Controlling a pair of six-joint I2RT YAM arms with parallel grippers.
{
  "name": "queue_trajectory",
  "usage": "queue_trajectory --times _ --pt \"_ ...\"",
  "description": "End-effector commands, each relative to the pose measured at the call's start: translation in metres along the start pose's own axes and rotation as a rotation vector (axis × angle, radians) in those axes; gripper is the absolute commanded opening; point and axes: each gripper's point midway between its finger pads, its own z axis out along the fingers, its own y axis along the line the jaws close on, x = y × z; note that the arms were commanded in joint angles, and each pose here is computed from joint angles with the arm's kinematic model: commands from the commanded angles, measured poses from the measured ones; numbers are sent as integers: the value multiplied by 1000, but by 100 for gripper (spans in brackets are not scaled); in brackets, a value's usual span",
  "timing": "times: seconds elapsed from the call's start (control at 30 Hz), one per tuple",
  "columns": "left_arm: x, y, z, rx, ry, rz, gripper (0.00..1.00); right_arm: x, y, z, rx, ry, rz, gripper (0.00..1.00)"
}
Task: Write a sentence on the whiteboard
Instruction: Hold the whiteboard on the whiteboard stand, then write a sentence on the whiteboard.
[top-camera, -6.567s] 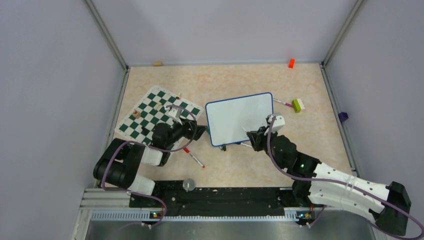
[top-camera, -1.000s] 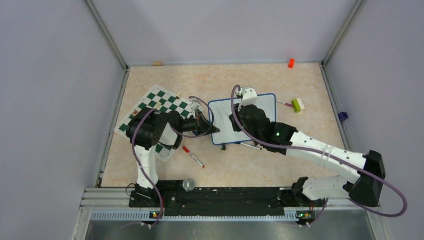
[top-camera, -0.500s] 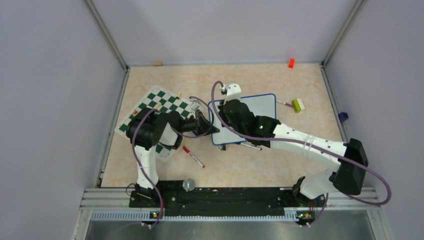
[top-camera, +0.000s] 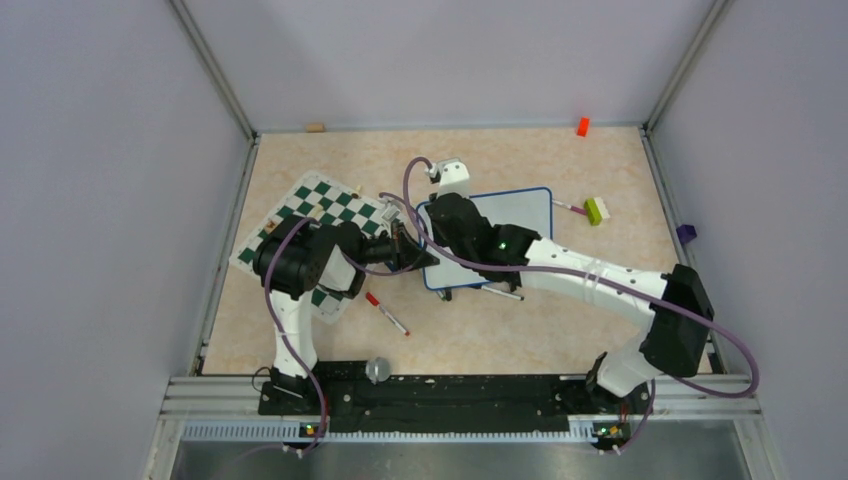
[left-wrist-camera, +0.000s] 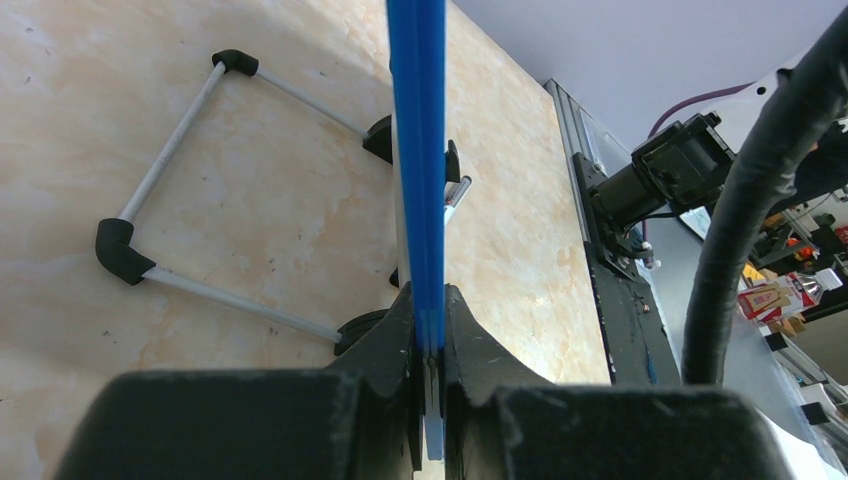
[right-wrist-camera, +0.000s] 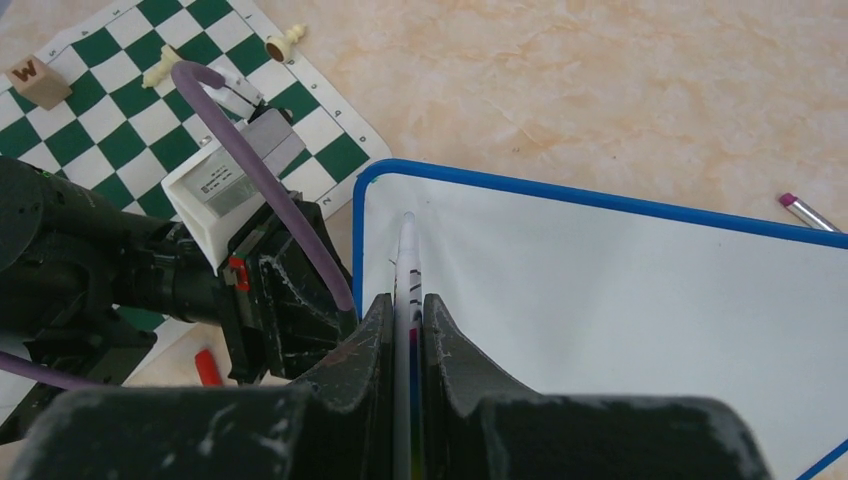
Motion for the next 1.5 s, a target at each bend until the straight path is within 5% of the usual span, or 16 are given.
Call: queue_trajectory --times 0.0,1.47 --pt "-4 -6 2 53 -5 135 0 -24 4 -2 18 -55 -2 0" --pt "-4 -8 2 63 2 153 0 -3 -13 15 185 42 -88 0"
